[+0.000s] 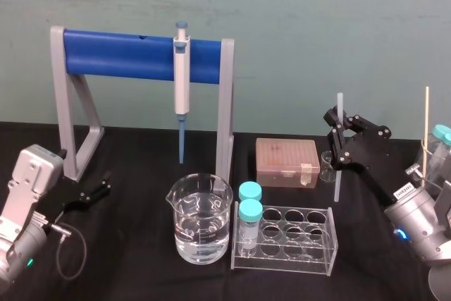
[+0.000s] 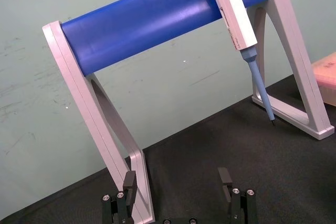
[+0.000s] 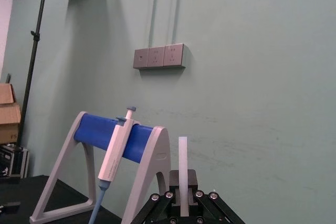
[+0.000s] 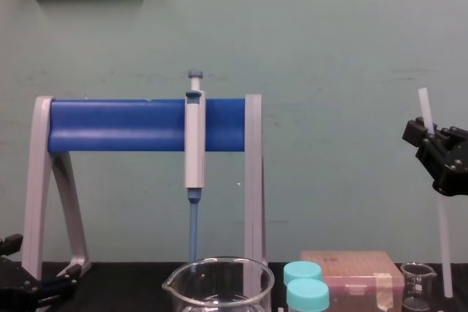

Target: Pick up the stirring rod with one hand, then place it down.

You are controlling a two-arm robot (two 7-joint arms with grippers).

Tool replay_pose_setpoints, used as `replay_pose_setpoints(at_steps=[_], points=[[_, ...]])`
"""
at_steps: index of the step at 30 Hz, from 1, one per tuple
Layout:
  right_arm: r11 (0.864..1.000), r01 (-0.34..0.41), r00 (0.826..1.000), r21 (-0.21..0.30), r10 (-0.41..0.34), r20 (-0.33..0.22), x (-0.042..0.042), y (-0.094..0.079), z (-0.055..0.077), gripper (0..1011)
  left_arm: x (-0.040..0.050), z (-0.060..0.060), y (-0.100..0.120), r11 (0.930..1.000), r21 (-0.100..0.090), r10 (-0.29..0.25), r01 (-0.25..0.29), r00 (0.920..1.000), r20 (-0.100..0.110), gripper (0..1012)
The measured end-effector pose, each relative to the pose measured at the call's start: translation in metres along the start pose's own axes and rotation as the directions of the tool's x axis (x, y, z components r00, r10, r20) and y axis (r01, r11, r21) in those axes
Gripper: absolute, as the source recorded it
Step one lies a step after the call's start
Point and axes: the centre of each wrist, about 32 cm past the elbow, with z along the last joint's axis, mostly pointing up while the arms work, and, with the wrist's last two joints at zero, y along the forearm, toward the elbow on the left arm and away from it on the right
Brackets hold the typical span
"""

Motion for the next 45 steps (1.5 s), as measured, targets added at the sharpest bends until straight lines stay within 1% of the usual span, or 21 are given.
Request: replay_pose_setpoints(at_steps=[41,45], points=[[1.0,0.0,1.0,0.0,0.0,0.0,0.0,0.0,0.0,71,0.0,0.0,0.0,1.0,0.0,0.0,0.0,1.0,0.0,1000],[1.0,-0.029,1.0,0.0,0.029,-0.01,-0.0004,0.0005,-0.0001,71,0.0,0.0,0.0,1.0,0.0,0.0,0.0,1.0,0.0,1000]])
